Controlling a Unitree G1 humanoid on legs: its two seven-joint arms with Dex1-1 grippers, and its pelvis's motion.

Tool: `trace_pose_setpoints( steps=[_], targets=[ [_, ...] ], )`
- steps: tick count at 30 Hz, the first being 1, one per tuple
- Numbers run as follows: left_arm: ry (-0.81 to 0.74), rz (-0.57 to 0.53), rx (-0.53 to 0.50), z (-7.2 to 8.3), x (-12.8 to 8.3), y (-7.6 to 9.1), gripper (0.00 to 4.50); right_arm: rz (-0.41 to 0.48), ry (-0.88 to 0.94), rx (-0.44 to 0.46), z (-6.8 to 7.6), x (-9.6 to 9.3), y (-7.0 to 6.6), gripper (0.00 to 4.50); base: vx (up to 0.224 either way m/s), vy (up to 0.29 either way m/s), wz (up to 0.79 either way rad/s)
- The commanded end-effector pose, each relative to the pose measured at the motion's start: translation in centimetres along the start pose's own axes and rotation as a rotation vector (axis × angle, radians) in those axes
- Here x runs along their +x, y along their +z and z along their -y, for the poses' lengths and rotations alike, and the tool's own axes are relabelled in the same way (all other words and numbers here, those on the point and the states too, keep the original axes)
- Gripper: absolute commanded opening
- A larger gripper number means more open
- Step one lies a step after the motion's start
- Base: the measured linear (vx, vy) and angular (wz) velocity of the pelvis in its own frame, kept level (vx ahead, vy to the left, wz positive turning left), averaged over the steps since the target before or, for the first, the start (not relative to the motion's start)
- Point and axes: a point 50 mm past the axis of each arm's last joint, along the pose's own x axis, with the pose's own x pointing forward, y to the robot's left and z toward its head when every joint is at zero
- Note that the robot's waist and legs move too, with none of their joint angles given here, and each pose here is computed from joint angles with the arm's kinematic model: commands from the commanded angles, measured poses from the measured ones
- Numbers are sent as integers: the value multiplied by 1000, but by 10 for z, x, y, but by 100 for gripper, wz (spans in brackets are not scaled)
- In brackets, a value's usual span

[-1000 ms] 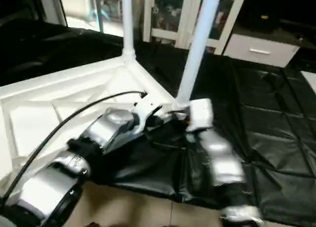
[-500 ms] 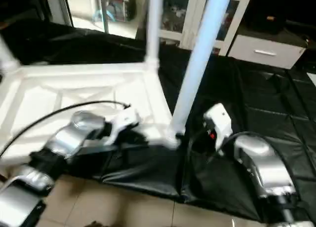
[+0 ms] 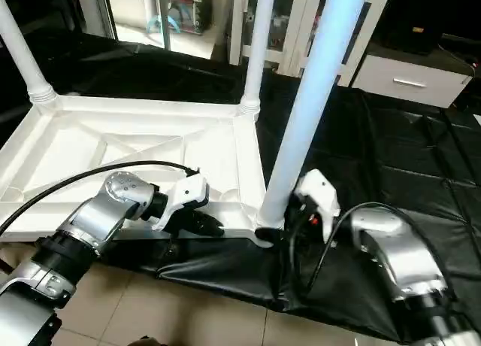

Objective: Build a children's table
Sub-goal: Rotate leg to tighten

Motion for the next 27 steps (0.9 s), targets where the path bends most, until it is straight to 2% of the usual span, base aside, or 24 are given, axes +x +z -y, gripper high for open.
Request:
trace_pose_setpoints(
  steps=[1, 15, 19, 21, 22, 23, 27],
  targets=[
    [-58, 37, 22, 6, 7, 7, 0, -5, -18, -20, 4, 0, 3, 418, 0, 0, 0],
    [-57, 28, 11, 8, 8, 5, 0, -17, 15, -28, 4, 2, 1, 302, 0, 0, 0],
    [-42, 29, -1, 7, 9, 4, 0, -19, -42, -12, 7, 4, -2, 280, 0, 0, 0],
    [-9, 28, -19, 4, 10, 4, 0, -28, -124, 18, 14, 6, -7, 277, 0, 0, 0],
    [73, 32, -49, -5, 13, 6, 0, -46, -261, 84, 22, 12, -15, 275, 0, 0, 0],
    [124, 38, -69, -9, 16, 8, 0, -49, -328, 126, 25, 16, -19, 275, 0, 0, 0],
    [252, 64, -123, -22, 23, 17, 0, -46, -486, 234, 29, 29, -26, 273, 0, 0, 0]
  ],
)
